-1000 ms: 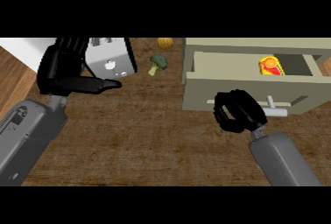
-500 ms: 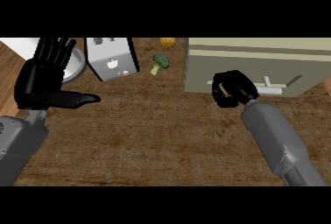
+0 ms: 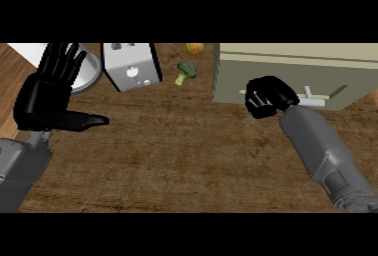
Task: Pick up the cup, place it into the drawer and close the drawer
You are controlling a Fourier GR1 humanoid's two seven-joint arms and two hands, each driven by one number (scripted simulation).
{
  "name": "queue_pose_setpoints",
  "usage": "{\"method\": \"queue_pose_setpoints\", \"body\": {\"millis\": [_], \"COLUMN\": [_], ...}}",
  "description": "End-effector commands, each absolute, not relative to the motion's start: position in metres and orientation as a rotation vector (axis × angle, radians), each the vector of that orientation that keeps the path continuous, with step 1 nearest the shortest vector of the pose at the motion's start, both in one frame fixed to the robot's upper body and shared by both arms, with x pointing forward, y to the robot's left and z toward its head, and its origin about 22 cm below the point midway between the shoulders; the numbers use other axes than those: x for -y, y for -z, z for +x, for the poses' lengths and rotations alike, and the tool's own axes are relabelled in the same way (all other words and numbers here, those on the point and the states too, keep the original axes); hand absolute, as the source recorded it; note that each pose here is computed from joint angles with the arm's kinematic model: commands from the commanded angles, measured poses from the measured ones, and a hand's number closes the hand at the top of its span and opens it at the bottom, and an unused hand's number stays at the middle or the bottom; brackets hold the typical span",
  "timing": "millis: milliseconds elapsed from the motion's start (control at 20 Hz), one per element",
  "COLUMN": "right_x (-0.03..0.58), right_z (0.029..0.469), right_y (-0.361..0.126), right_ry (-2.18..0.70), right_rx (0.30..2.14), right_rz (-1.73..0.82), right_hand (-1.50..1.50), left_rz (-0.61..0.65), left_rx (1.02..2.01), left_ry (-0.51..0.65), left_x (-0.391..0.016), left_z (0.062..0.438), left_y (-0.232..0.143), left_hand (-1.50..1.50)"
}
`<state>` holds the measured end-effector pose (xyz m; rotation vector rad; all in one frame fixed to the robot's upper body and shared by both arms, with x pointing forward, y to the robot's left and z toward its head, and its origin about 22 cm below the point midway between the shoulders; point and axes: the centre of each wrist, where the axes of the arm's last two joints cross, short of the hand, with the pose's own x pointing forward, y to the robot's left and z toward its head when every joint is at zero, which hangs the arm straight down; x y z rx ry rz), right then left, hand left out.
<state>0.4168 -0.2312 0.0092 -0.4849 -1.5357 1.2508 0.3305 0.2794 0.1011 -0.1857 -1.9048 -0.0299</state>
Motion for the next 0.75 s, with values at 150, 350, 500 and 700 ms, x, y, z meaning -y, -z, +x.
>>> {"method": "queue_pose_setpoints", "body": {"millis": [150,350,500,700], "right_x": [0.258,0.268,0.280,0.288], "right_z": [0.445,0.439,0.438,0.439], "right_y": [-0.064,-0.055,-0.057,-0.063], "right_ry": [-1.134,-1.069,-1.057,-1.023], "right_rx": [1.504,1.556,1.575,1.589], "right_rz": [-0.573,-0.557,-0.562,-0.556], "right_hand": [1.50,1.50,1.50,1.50], "left_rz": [-0.238,-0.246,-0.281,-0.259], "left_rx": [1.897,1.909,1.887,1.876], "left_ry": [0.047,0.065,0.064,0.072], "left_x": [-0.269,-0.273,-0.265,-0.275], "left_z": [0.330,0.327,0.330,0.325], "left_y": [-0.090,-0.086,-0.092,-0.076], "left_hand": [-1.50,-1.50,-1.50,-1.50]}}
